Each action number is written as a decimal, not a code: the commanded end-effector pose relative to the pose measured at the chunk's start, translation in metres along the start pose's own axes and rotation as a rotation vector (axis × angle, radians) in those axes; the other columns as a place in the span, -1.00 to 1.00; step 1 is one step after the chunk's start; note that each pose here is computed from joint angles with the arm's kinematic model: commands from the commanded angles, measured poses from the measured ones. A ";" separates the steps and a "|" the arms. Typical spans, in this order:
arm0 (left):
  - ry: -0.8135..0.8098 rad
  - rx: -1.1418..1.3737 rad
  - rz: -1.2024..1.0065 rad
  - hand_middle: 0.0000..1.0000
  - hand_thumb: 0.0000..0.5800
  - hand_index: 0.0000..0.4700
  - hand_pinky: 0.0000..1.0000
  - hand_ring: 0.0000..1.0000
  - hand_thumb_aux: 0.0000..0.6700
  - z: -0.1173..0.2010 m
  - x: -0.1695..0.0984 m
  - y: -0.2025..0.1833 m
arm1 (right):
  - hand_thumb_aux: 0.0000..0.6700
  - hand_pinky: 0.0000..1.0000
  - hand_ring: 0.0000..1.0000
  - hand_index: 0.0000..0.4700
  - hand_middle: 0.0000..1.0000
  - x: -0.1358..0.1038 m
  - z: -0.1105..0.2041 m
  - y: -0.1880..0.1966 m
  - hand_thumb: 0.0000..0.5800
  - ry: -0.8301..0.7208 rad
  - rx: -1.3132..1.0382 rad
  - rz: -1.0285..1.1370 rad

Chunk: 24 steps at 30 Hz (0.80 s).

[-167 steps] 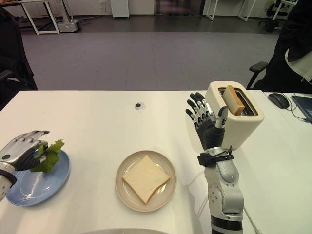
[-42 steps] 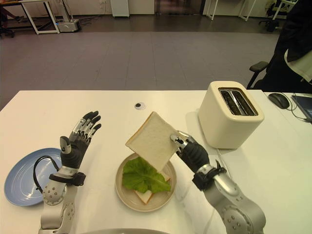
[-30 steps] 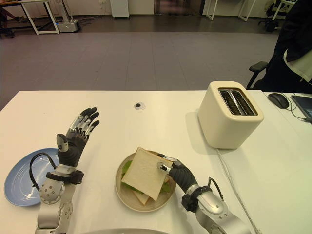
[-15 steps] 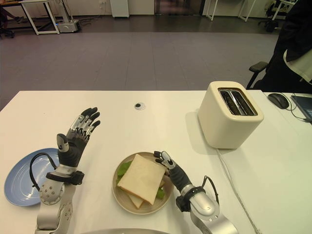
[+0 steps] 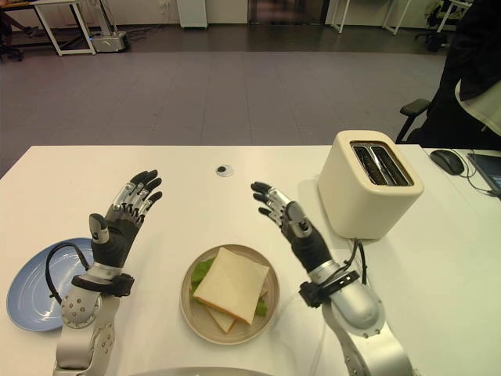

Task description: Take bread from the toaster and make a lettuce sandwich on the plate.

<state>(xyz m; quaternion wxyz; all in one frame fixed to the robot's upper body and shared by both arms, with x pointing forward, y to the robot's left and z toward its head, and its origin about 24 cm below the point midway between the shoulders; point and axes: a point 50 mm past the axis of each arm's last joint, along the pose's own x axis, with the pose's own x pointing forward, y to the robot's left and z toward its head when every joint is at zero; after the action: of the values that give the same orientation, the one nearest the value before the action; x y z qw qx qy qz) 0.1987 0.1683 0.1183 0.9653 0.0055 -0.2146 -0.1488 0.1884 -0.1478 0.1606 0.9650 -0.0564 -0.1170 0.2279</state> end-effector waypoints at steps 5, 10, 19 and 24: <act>0.152 0.173 -0.540 1.00 1.00 1.00 1.00 1.00 1.00 0.009 -0.020 -0.008 | 1.00 1.00 1.00 1.00 1.00 -0.017 -0.010 -0.020 1.00 0.061 -0.044 0.348; 0.348 0.250 -0.921 1.00 1.00 1.00 1.00 1.00 1.00 0.010 -0.052 -0.018 | 1.00 1.00 1.00 1.00 1.00 -0.058 -0.032 0.011 1.00 0.233 -0.038 0.826; 0.671 0.286 -1.377 1.00 1.00 1.00 1.00 1.00 1.00 -0.013 -0.112 -0.037 | 1.00 1.00 1.00 1.00 1.00 -0.108 -0.065 0.044 1.00 0.489 0.018 1.255; 0.686 0.414 -1.436 1.00 1.00 1.00 1.00 1.00 1.00 -0.034 -0.115 -0.049 | 1.00 1.00 1.00 1.00 1.00 -0.094 -0.089 0.054 1.00 0.511 -0.083 1.177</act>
<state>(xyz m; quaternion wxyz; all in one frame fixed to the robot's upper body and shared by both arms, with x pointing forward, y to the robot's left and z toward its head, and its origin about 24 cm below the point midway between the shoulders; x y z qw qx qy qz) 0.0970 0.1524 0.0498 0.6327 0.3397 0.1016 -0.6885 0.1040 -0.1597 0.0533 0.6655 -0.2005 0.1749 0.6973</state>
